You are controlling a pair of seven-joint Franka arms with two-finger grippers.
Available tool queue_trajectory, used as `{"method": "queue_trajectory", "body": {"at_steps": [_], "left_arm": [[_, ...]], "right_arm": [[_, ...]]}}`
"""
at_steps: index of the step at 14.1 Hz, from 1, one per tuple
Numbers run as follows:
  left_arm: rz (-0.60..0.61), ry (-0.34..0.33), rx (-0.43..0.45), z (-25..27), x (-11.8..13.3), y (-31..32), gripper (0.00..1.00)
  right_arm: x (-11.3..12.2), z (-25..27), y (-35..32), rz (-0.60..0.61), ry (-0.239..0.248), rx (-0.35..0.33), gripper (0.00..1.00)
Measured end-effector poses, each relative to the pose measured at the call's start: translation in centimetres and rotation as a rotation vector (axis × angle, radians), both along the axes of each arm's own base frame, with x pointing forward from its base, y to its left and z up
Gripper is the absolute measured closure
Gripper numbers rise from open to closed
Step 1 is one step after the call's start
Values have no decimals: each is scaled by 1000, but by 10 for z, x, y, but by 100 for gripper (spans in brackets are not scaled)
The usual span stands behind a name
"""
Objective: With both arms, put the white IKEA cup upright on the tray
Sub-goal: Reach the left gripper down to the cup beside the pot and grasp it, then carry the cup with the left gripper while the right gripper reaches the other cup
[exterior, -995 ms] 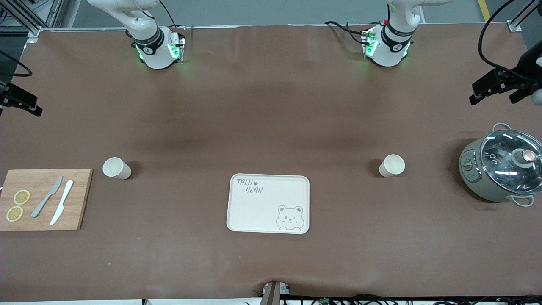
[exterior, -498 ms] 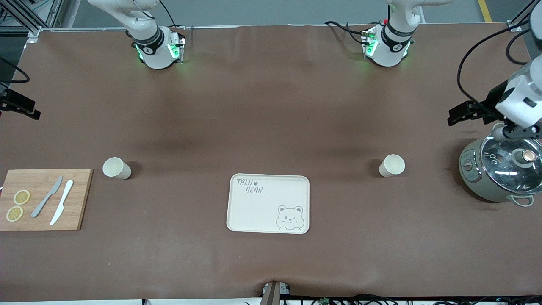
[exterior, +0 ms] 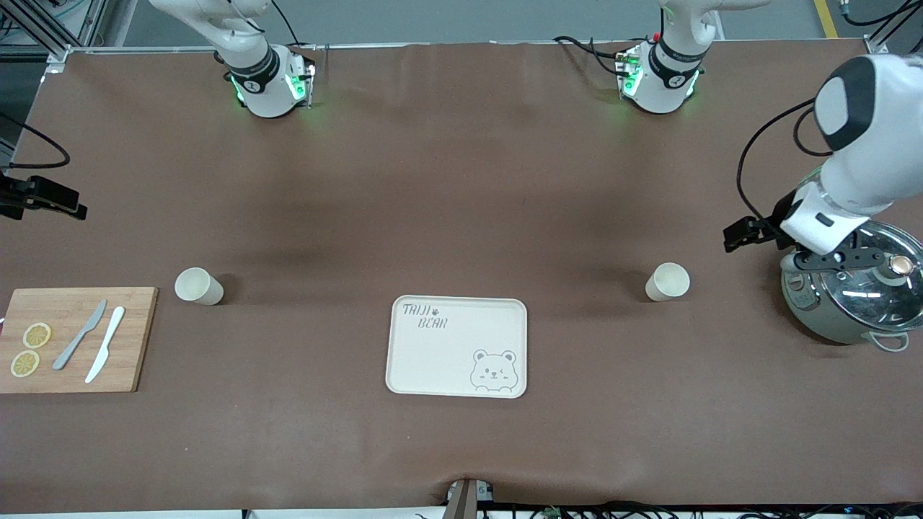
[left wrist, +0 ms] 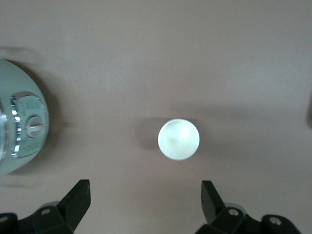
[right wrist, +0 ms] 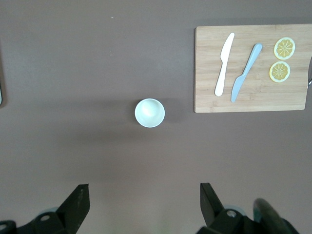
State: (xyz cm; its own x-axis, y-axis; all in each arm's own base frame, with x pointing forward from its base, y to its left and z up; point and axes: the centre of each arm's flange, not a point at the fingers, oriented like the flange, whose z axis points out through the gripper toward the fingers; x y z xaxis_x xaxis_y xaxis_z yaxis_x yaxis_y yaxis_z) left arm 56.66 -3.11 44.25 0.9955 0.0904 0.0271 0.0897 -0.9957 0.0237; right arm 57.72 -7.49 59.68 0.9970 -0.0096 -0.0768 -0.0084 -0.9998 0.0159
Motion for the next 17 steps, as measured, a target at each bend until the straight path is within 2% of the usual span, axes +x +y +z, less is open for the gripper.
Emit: {"method": "queue_trajectory", "body": {"at_steps": [4, 6, 7, 9, 10, 12, 15, 17], "left_arm": [[30, -79, -9, -72, -13, -15, 0], [35, -90, -12, -110, -19, -15, 0], [35, -79, -13, -128, -22, -15, 4], [35, -56, -14, -153, -22, -16, 22], [35, -45, -14, -162, -22, -16, 23], [35, -34, -15, -173, -21, -17, 32], [36, -32, -17, -183, -16, -17, 35], [38, -43, -19, -188, -13, -16, 36]], "right_arm": [[16, -4, 0, 7, -74, -10, 0], [25, -12, 9, 27, -88, -12, 0], [28, -16, 17, 39, -87, -11, 0], [32, -23, 23, 48, -76, -10, 0], [34, -29, 22, 46, -66, -10, 0], [40, -45, 19, 42, -41, -9, 0], [51, -80, 18, 40, 13, -6, 0], [55, -94, 15, 35, 31, -6, 0]]}}
